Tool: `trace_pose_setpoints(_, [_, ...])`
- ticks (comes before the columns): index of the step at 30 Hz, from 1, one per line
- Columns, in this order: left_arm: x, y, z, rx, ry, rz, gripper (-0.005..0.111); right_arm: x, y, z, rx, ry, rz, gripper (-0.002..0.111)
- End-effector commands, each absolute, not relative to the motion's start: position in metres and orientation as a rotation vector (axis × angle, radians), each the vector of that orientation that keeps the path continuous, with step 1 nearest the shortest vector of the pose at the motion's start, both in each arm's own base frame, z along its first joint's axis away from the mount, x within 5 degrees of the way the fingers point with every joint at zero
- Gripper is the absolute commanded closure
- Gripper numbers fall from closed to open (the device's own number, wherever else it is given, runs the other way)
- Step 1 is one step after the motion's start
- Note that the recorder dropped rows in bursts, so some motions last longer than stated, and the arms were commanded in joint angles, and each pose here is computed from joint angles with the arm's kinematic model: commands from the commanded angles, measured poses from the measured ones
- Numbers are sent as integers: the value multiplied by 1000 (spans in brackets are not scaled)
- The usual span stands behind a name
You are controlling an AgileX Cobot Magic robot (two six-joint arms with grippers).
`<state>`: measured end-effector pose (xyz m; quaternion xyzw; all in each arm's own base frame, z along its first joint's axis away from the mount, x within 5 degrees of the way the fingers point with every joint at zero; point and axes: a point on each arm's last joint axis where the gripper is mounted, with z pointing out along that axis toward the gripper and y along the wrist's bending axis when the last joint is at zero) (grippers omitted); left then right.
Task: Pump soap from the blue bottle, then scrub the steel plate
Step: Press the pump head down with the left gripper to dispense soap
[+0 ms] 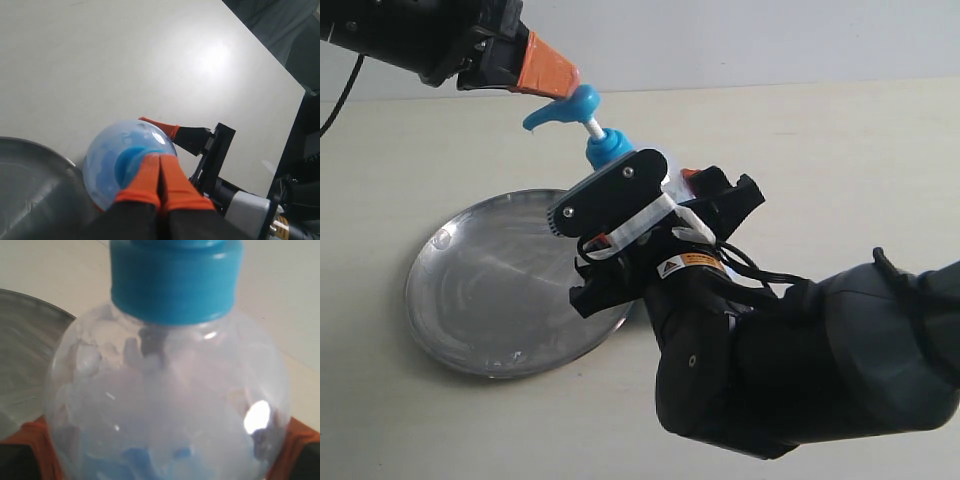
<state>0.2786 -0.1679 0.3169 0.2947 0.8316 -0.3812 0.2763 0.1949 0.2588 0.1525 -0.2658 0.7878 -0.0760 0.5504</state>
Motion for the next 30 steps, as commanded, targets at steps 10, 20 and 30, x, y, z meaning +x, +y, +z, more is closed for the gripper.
trace_pose_setpoints(10, [280,-172,314,823,2233,-1047,107,198,263,165,-599,1773,-162,108])
trace_pose_setpoints(20, [281,-173,308,835,2255,-1053,107,198,264,165,-602,1767,-163,108])
trace_pose_setpoints(30, [279,-172,306,883,2271,-1026,107,198,264,166,-603,1762,-165,108])
